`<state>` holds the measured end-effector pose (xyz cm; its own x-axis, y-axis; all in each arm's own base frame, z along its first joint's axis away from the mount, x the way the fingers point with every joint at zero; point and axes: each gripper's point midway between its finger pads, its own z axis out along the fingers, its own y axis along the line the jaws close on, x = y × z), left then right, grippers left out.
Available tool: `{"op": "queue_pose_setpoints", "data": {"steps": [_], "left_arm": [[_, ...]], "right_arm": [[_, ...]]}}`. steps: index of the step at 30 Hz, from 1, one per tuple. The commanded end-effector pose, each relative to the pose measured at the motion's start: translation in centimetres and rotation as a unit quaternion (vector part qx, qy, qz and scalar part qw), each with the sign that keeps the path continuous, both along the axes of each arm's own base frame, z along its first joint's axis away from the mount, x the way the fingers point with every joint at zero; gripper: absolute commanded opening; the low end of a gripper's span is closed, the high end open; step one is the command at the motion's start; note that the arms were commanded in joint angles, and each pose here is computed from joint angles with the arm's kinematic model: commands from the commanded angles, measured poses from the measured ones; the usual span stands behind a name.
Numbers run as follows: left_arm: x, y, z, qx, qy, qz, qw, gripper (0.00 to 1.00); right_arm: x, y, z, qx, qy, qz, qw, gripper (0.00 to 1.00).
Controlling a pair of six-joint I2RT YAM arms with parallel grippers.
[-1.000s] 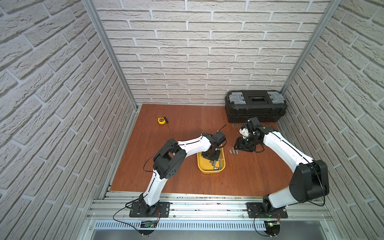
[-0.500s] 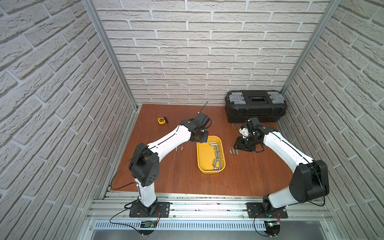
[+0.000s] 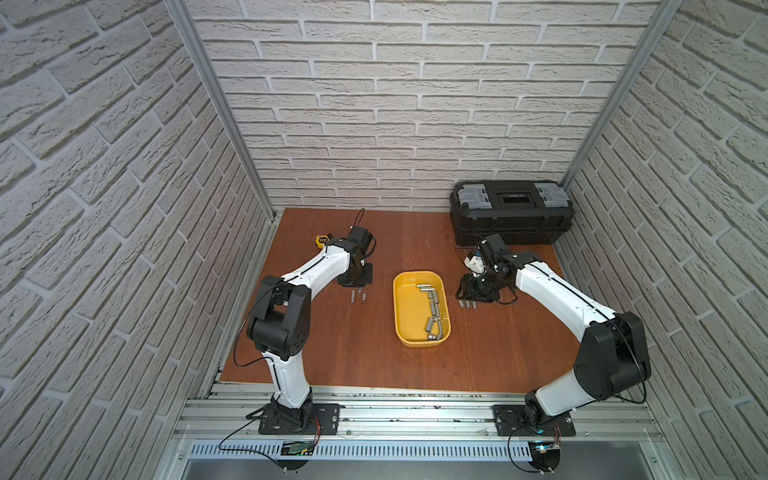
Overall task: Take out the socket from the storage box
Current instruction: Place the socket head at the center of the board.
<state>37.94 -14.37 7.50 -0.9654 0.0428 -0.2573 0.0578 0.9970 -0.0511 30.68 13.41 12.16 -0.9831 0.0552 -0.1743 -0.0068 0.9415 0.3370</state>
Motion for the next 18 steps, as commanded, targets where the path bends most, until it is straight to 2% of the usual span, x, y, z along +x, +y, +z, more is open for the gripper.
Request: {"op": "queue_pose_setpoints", "data": {"steps": [1,8,14,18], "left_arm": [[2.1,-0.1,-0.1,-0.009,-0.003,-0.016,1.0,0.08],[4.3,0.0,-3.0,0.013,0.025,-0.028,0.999,0.08],[5.0,0.1,-4.8,0.021,0.046,-0.035,0.998,0.08],[5.1,0.3,-5.5,0.022,0.051,-0.031,0.998,0.13]], "right_arm": [[1.0,0.8,0.9,0.009,-0.018,0.002,1.0,0.48],[0.8,1.1,0.7,0.006,-0.017,0.006,1.0,0.47],[0.8,1.1,0.8,0.003,-0.016,0.01,1.0,0.47],[0.8,1.1,0.7,0.002,-0.015,0.01,1.0,0.47]]}}
